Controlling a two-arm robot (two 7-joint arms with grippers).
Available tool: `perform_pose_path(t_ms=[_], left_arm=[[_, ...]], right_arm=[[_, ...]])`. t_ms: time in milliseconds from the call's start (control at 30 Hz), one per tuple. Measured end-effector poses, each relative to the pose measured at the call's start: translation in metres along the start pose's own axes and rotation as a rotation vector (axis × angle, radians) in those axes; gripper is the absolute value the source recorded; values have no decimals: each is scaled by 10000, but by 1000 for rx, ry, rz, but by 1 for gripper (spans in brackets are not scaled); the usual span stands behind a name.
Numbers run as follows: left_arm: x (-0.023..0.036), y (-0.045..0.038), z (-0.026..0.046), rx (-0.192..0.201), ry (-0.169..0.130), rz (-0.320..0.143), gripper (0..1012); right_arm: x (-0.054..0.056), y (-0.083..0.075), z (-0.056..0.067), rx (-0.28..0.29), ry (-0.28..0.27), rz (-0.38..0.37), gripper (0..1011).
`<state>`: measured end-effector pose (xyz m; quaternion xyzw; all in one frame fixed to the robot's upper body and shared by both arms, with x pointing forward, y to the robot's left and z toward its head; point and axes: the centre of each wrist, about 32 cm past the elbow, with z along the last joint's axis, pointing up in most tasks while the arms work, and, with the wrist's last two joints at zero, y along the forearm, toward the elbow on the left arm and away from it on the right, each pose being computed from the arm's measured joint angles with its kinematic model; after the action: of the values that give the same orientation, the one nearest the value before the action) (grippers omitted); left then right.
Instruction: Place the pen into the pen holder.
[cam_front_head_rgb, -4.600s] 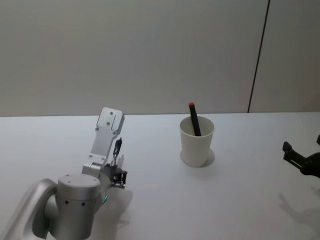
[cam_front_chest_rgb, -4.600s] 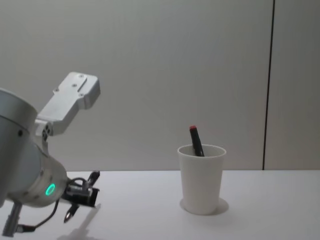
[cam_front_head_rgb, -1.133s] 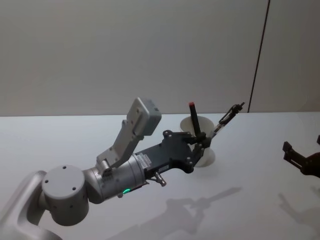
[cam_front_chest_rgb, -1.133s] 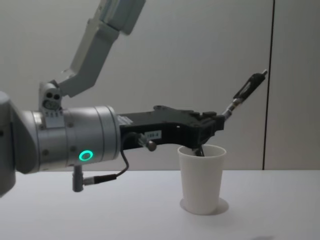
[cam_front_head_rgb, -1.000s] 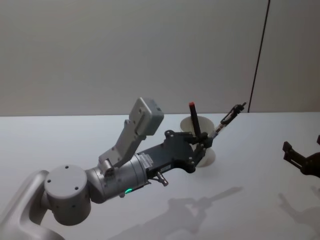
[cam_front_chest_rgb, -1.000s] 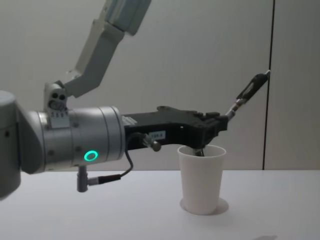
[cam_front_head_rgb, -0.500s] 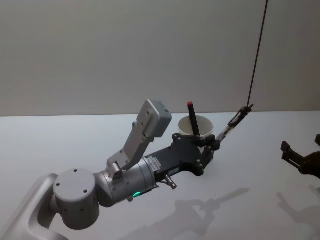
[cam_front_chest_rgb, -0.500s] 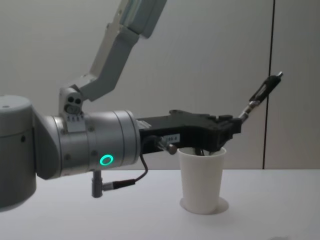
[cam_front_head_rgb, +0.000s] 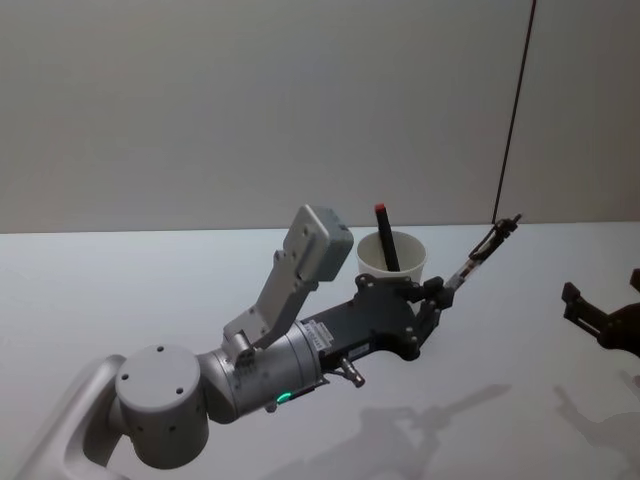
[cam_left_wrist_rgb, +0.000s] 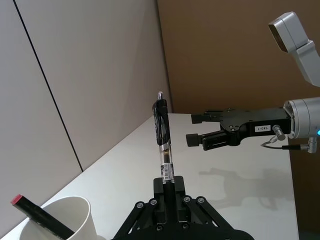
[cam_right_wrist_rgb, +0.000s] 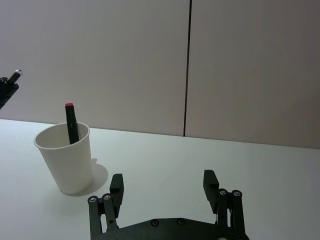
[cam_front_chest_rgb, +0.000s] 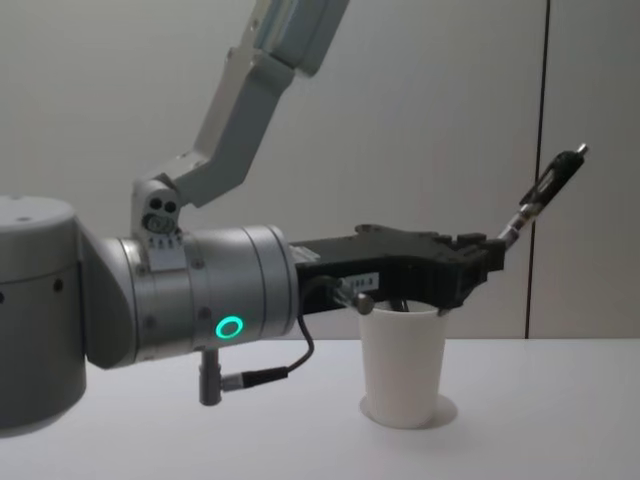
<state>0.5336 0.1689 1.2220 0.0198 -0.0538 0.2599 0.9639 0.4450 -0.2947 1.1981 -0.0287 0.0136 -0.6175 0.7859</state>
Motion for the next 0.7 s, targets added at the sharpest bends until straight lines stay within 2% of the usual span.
perform_pose_path(t_ms=[700], left_arm=[[-37, -12, -1, -3, 7, -6, 125]], right_arm=[[8, -15, -7, 23, -5, 15, 1001]])
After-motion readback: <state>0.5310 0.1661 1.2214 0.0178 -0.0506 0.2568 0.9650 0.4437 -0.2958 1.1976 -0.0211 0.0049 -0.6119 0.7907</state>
